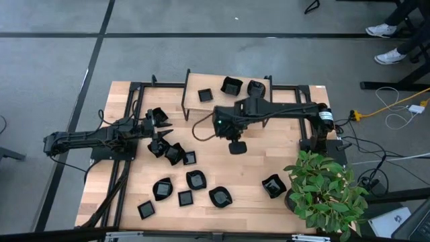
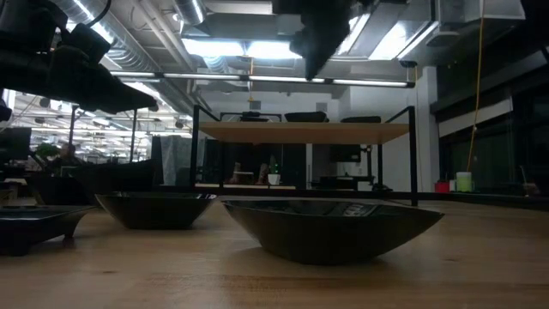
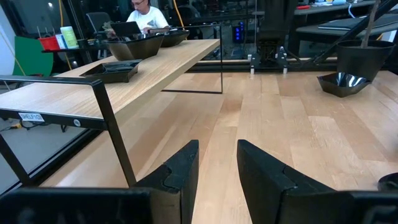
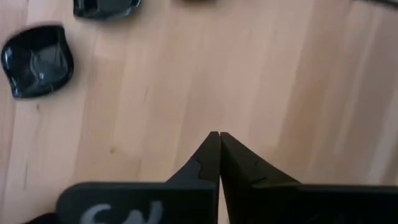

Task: Pick & Place Mini shaped plates
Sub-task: Stack the distorted square plate on top of the distorted square plate on the shelf

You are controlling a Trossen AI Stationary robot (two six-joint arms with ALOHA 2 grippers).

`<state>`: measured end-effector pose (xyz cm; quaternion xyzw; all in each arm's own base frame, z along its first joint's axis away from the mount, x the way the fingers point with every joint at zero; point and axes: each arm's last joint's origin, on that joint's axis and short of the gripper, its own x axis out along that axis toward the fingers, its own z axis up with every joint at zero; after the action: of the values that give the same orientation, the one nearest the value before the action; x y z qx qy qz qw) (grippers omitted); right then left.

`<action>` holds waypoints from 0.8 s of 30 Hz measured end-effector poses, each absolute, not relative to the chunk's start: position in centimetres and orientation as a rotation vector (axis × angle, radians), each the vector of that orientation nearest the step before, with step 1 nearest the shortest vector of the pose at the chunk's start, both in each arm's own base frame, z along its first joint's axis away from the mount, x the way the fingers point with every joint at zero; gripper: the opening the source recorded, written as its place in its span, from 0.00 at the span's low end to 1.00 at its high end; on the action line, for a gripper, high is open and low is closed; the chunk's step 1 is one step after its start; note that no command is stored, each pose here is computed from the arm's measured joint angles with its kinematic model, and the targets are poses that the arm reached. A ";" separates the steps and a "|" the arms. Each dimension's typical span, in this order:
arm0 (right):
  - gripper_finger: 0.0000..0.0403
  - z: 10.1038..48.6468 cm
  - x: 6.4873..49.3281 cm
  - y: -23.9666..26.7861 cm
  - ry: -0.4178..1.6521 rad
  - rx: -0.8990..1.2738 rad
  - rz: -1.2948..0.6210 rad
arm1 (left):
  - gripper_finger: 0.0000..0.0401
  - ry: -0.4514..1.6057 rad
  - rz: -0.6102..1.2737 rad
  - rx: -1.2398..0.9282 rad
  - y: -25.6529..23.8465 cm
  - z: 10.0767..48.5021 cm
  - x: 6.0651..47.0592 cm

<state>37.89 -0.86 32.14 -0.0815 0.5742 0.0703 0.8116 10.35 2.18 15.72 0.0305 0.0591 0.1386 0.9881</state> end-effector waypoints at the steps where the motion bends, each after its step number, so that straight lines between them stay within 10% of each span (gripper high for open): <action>1: 0.01 31.6 37.8 -0.6 1.243 -0.176 0.157 | 0.26 0.119 0.279 0.061 2.2 15.7 10.4; 24: 0.02 23.6 34.7 6.1 1.546 -0.109 0.470 | 0.26 0.119 0.279 0.061 2.2 15.7 10.3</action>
<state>34.67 6.09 23.63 -0.0486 0.6911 0.2103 0.6897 10.35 2.18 15.72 0.0304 0.0592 0.1388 0.9881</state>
